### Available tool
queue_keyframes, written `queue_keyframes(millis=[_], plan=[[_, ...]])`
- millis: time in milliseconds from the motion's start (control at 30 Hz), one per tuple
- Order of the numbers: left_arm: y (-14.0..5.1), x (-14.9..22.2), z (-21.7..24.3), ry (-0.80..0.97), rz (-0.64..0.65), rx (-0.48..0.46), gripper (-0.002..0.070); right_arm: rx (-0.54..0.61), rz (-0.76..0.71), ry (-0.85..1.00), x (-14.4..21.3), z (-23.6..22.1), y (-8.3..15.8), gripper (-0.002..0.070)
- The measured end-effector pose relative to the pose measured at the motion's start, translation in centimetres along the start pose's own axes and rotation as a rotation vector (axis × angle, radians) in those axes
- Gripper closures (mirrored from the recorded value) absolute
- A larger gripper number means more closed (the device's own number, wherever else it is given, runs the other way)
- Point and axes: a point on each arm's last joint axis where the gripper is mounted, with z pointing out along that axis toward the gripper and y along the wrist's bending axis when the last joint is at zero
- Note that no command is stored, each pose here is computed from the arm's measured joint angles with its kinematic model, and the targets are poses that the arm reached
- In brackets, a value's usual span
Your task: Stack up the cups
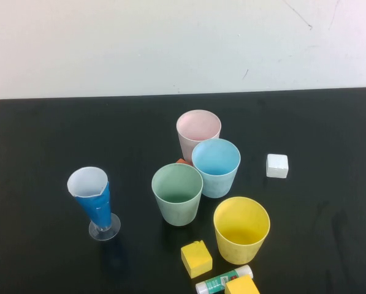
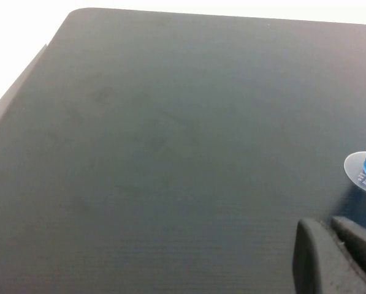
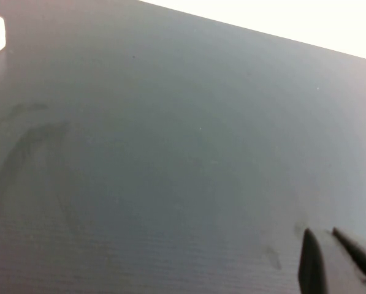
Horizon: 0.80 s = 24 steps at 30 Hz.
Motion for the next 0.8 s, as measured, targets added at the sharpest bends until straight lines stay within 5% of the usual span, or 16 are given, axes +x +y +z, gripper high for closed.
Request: queue_keyframes(millis=[567, 800], plan=[[0.1, -0.1, 0.0, -0.001, 0.058, -0.014, 0.0677, -0.026, 0.082, -0.007, -0.1, 0.0, 0.2, 0.0679], [0.1, -1.3, -0.1, -0.153, 0.083, -0.021, 0.0677, -0.103, 0.447, -0.013, -0.3, 0.0, 0.9, 0.0679]])
